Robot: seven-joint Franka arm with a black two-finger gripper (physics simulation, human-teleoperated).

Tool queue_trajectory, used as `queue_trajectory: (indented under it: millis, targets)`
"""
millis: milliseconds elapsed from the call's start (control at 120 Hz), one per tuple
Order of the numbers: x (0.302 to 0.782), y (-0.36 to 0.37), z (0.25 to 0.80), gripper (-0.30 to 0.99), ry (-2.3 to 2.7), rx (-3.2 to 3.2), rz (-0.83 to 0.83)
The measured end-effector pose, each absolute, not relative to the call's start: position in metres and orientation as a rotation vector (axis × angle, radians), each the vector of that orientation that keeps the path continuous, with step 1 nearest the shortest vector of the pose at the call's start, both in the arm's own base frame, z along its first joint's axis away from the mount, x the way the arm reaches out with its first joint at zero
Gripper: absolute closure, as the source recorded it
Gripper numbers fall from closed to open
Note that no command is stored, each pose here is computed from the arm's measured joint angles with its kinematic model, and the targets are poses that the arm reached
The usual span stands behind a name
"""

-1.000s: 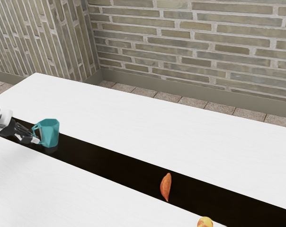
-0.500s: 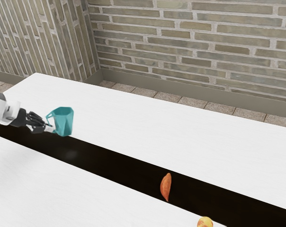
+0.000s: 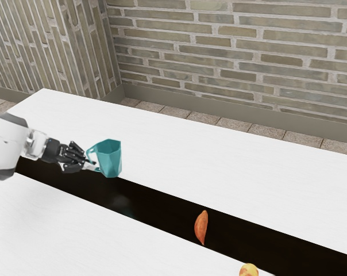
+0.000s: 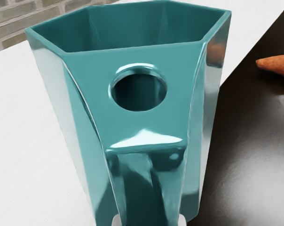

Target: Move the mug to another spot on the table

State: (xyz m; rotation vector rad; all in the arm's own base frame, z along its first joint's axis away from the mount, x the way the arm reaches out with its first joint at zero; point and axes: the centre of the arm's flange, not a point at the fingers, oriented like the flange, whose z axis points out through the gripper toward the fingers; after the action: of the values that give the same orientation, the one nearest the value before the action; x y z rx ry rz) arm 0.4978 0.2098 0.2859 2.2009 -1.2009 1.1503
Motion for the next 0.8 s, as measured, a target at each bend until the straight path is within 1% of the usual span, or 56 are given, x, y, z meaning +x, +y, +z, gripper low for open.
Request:
queue_trajectory:
  millis: [333,608,800]
  targets:
    - [0.503,0.160,0.260,0.76,-1.337,1.953,1.230]
    - [0.504,0.150,0.225,0.75,-1.388,1.898,1.229]
    - [0.505,0.149,0.214,0.75,-1.424,1.875,1.238]
